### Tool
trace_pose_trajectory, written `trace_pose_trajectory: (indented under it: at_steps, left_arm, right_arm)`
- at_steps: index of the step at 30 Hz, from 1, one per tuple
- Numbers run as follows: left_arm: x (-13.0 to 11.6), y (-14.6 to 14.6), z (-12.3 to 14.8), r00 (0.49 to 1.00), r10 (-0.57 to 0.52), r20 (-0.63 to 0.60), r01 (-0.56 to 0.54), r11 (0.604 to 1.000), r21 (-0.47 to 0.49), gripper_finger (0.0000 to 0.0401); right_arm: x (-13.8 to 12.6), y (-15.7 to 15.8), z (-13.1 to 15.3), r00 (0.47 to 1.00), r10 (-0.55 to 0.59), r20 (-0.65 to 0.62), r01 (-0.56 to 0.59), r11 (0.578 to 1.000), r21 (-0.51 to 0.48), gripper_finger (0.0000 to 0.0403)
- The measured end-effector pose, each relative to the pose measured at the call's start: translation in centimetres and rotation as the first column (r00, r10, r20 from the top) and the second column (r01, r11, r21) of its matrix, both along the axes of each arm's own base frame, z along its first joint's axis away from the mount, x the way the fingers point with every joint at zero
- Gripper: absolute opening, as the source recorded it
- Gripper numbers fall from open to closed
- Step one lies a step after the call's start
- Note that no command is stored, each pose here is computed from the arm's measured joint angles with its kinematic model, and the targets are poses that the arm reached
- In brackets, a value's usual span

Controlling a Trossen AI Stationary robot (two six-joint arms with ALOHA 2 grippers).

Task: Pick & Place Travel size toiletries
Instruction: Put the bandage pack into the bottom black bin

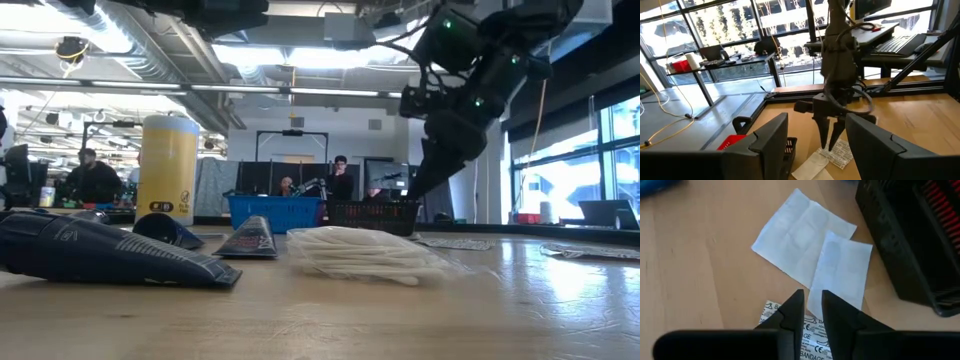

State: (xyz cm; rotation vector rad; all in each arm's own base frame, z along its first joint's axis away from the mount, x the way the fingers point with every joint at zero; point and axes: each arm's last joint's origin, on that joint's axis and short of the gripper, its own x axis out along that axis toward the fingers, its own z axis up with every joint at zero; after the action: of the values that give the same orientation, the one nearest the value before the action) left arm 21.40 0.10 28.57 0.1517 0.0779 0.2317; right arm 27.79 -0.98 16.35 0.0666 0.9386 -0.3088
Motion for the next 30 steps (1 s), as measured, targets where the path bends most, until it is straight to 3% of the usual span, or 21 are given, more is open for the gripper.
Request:
trace_pose_trajectory:
  at_steps: [9,18,30]
  left_arm:
    - [0.0,0.0,0.0,1.0,0.0,0.0,0.0,1.0,0.0,0.0196]
    - [0.0,0.0,0.0,1.0,0.0,-0.001,0.0,1.0,0.0,0.0196]
    - [0.0,0.0,0.0,1.0,0.0,0.0,0.0,1.0,0.0,0.0196]
  right_arm:
    - [-0.1,0.3,-0.3,0.999,0.017,-0.035,-0.016,0.999,0.042,0.0123]
    - [0.4,0.0,-3.0,0.991,0.012,-0.132,-0.003,0.998,0.063,0.0174]
    - [0.8,-1.8,-3.3,0.995,-0.011,-0.104,0.017,0.998,0.06,0.0181]
